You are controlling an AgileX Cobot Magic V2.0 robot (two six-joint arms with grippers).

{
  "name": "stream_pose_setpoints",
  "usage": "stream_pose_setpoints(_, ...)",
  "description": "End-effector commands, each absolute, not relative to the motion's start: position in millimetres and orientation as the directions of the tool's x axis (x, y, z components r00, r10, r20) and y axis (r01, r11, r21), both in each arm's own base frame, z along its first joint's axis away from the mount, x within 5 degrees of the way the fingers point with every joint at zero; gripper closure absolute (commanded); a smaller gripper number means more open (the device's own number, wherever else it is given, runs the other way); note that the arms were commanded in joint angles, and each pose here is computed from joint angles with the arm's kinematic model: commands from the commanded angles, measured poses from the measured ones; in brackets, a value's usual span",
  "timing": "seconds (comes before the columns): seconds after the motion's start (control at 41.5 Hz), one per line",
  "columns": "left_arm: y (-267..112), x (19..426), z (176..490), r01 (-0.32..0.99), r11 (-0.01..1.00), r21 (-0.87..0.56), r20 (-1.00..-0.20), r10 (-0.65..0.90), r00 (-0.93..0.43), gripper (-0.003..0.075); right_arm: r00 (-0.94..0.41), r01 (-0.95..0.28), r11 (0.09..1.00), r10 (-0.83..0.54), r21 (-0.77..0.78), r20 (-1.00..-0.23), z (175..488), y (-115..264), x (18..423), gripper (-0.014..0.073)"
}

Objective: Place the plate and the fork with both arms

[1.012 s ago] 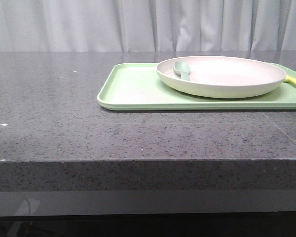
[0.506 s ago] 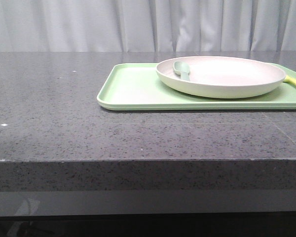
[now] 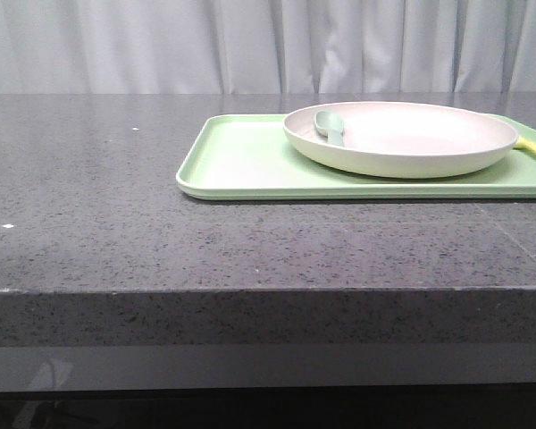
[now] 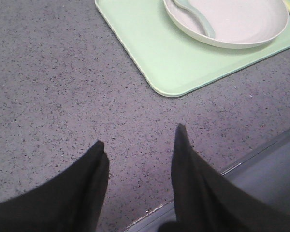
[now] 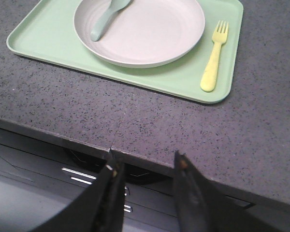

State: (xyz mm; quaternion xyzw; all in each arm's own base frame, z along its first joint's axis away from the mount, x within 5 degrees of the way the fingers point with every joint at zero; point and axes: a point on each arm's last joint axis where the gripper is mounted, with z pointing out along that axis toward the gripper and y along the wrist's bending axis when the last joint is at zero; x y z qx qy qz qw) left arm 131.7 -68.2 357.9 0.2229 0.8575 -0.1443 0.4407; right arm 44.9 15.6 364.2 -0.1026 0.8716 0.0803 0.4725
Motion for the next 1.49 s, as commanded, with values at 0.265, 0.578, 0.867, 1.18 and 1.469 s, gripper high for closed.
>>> stream_pose_setpoints(0.265,-71.5,139.5,367.4,0.496,0.865,-0.076,-0.856,0.199,-0.478,0.0636,-0.455,-0.248,0.968,-0.084,0.035,-0.886,375.8,15.3,48.3,0.0661)
stream_pose_setpoints(0.578,-67.2,144.0,373.2,0.419,0.902,-0.106,-0.886,0.107,-0.452,0.0741,-0.449,-0.253,0.967,-0.076,0.044,-0.89,376.6,16.2,48.5,0.0661)
stream_pose_setpoints(0.867,-68.1,149.8,368.8,0.415,0.906,-0.081,-0.874,0.136,-0.467,0.0741,-0.456,-0.253,0.967,-0.078,0.045,-0.886,375.9,16.2,48.2,0.0661)
stream_pose_setpoints(1.18,-64.5,143.1,365.3,0.409,0.908,-0.087,-0.889,0.115,-0.443,0.0741,-0.458,-0.253,0.966,-0.079,0.045,-0.885,375.8,16.1,48.1,0.0661)
stream_pose_setpoints(1.469,-10.5,90.9,330.2,0.126,0.991,0.053,-0.979,0.076,-0.189,0.0741,-0.459,-0.254,0.966,-0.079,0.046,-0.885,375.7,16.3,48.0,0.0661)
